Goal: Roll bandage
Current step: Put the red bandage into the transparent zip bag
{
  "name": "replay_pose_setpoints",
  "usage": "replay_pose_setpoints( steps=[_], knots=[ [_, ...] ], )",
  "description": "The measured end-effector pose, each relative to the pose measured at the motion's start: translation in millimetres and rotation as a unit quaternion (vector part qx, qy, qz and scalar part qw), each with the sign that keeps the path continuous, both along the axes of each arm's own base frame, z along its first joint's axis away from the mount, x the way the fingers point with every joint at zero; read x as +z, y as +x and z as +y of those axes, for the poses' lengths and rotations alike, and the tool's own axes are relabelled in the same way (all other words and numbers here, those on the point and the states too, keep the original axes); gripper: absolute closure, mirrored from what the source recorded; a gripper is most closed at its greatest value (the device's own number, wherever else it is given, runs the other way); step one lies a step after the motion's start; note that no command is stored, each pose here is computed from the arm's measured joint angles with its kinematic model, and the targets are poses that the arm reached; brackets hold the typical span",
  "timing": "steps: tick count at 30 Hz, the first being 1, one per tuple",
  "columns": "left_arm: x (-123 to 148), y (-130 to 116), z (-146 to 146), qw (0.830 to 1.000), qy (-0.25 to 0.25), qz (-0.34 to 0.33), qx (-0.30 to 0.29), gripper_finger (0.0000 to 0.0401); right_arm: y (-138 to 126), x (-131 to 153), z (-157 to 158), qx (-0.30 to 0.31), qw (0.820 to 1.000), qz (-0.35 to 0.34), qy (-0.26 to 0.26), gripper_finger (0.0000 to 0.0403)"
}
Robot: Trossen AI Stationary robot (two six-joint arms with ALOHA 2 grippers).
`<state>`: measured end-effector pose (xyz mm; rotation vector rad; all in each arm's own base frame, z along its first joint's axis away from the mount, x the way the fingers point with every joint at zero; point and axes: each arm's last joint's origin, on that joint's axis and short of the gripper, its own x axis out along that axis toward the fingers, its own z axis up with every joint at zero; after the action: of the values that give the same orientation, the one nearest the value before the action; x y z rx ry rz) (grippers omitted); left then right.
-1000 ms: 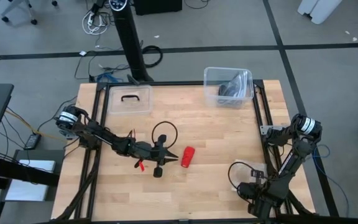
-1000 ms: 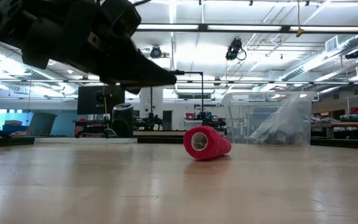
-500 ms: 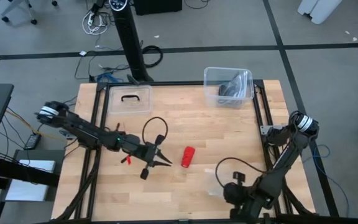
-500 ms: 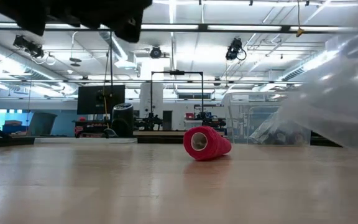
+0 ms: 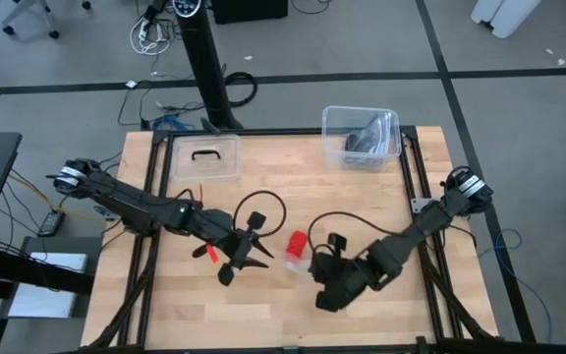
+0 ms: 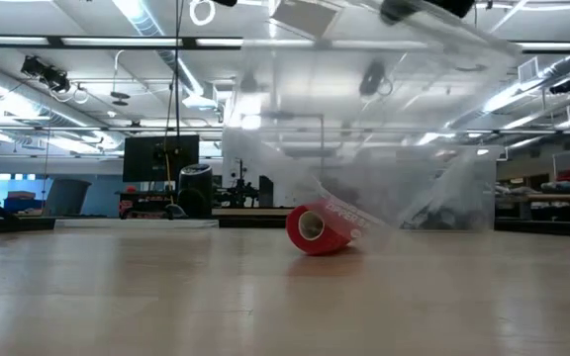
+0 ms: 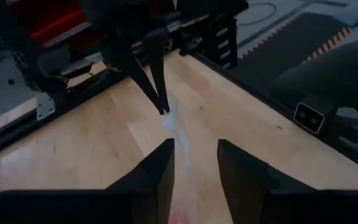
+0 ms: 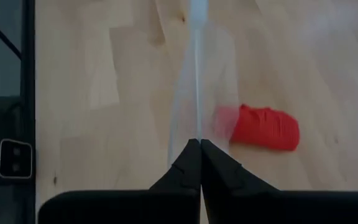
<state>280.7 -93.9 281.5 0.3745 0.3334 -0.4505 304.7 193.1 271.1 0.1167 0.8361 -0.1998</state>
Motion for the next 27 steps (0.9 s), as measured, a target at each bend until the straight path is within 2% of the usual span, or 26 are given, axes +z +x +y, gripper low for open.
replay_pose_setpoints(
  steps=[5, 13, 21, 24, 27],
  knots=[
    [-3, 0, 6, 0.999, 0.014, 0.032, 0.029, 0.0268, 11, 2, -11, 0.005, 1.000, -0.010, -0.006, 0.0403],
    [-11, 10, 12, 0.996, -0.038, 0.054, 0.062, 0.0268, 15, 5, -12, 0.034, 0.999, -0.024, -0.017, 0.0403],
    [-15, 17, 8, 0.995, -0.077, 0.057, 0.040, 0.0269, 16, 5, -12, 0.038, 0.998, -0.029, -0.029, 0.0403],
    [-14, 17, 8, 0.994, -0.085, 0.054, 0.045, 0.0280, 16, 5, -12, 0.037, 0.998, -0.028, -0.031, 0.0403],
    [-12, 18, 8, 0.994, -0.089, 0.045, 0.043, 0.0311, 16, 5, -12, 0.036, 0.998, -0.028, -0.032, 0.0403]
  ],
)
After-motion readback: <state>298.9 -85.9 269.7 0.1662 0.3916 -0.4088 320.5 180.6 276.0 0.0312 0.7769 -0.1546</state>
